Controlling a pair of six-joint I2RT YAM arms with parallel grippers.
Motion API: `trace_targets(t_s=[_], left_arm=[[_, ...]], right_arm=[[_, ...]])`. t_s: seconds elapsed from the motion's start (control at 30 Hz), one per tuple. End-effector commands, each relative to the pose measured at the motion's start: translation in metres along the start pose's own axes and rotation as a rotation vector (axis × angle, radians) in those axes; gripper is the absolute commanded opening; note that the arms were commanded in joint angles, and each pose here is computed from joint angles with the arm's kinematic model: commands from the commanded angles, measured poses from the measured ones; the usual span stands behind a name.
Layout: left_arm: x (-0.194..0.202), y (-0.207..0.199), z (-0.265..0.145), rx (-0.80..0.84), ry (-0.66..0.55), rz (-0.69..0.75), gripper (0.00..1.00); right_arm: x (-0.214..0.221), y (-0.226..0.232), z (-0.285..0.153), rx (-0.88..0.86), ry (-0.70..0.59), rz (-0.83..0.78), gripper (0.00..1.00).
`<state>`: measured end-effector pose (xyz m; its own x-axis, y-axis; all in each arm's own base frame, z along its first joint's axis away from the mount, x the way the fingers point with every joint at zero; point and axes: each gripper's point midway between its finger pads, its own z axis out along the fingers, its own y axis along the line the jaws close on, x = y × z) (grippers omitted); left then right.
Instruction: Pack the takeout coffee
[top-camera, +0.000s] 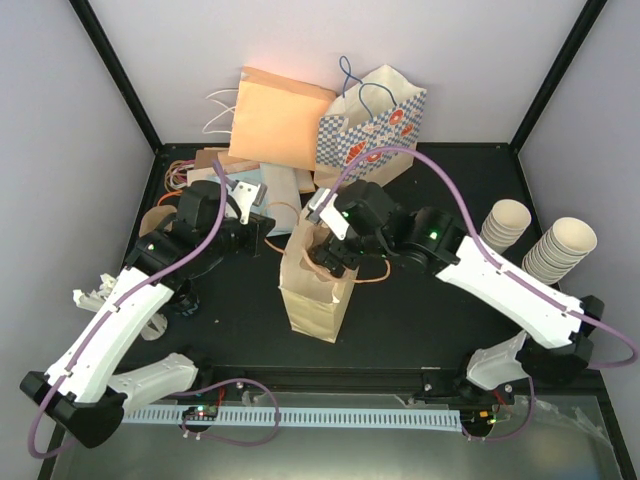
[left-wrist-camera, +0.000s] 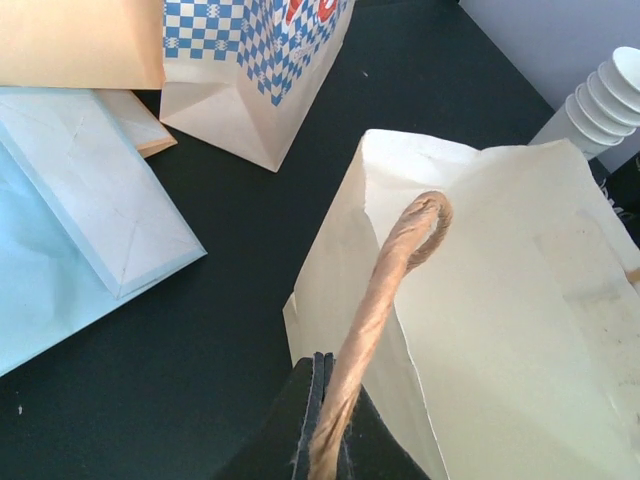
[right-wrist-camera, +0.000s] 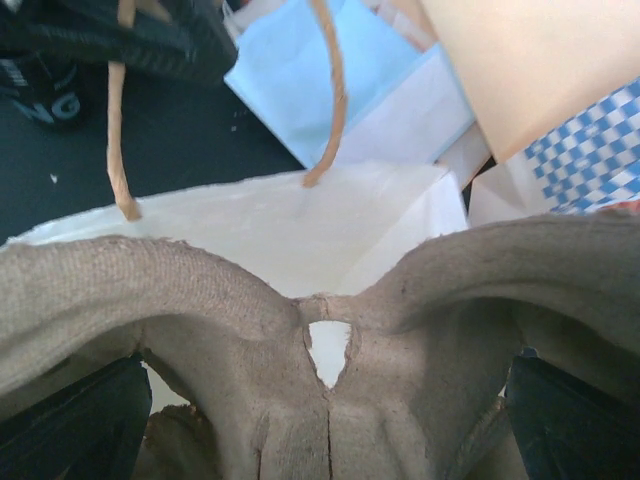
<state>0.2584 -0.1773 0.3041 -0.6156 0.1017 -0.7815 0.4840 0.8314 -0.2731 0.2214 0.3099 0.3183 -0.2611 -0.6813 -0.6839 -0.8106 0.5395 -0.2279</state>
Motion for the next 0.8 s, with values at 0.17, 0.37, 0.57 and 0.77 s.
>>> trace_targets(t_s=[0.17,0.37,0.57,0.77], left_arm=[[-0.020,-0.005,-0.012,0.015,-0.064,0.019,0.02],[-0.021,-0.009,-0.015,0.035,-0.074,0.028,0.01],[-0.023,-0.013,-0.018,0.054,-0.087,0.038,0.01],[-0.022,-0.014,-0.017,0.057,-0.085,0.040,0.02]], right_arm=[[-0.017,-0.007,-0.009,0.014,-0.060,0.024,1.00],[-0.010,0.011,0.012,-0.069,0.008,-0.016,0.98],[0.005,0.019,0.035,-0.092,0.110,-0.037,0.94],[0.009,0.025,0.044,-0.119,0.160,-0.042,0.83]])
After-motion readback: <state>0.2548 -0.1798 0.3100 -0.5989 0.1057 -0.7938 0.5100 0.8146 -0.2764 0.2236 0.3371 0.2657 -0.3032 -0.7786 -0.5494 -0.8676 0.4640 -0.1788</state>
